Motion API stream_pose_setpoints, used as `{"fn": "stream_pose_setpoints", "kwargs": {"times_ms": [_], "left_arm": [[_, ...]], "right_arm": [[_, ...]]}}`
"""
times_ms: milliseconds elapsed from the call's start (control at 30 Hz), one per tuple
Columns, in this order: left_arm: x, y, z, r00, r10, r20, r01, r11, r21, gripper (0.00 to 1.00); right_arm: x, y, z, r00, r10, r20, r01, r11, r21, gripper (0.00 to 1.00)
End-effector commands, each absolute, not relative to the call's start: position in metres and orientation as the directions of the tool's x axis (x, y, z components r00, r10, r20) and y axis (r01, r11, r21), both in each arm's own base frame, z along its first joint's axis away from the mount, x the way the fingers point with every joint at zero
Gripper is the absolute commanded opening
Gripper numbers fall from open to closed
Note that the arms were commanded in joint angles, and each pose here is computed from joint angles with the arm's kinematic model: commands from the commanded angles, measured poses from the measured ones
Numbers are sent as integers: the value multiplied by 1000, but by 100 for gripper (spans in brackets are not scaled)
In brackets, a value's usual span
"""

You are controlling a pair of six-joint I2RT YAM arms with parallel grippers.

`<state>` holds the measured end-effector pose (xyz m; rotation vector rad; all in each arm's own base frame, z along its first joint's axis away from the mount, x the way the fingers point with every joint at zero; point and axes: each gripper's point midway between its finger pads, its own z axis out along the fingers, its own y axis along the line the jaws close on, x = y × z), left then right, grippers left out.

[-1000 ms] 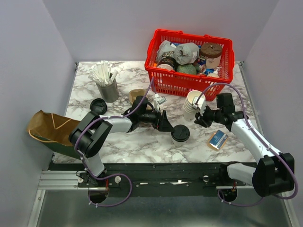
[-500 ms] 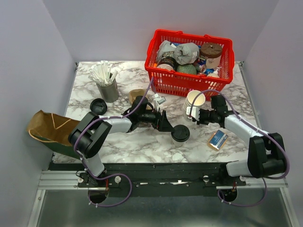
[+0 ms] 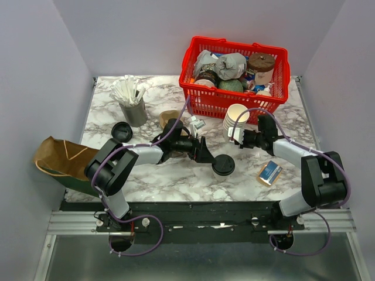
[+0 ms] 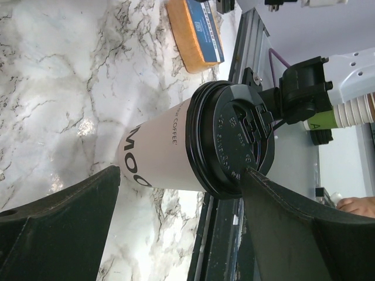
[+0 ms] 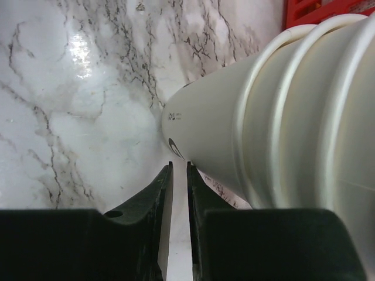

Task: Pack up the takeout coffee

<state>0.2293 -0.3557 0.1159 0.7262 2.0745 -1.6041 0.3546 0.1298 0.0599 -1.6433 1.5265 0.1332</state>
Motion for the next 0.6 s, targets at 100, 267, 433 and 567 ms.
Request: {"fn": "stream_pose_setpoints", "kwargs": {"times_ms": [100,267,433,567], "left_arm": [[232,-353,125,-755,137,-641,655,203,-728,93],[232,-352,126,-744,147,-652,668,201,-716,93],[233,-354,130,-739,155,-655,673,190,-715,93],[233,-353,128,-742,158,-652,670,191,-717,93]], "right_arm": [[357,125,88,177,-770,-613,-838,208,-504,29],[312,117,110,-50,-718,-694,-862,382,-332,44],[287,125,146,-310,-546,-778,-809,581,-86,55],[266,146,164,-495,-374,-784,-768,611,192,65]]}}
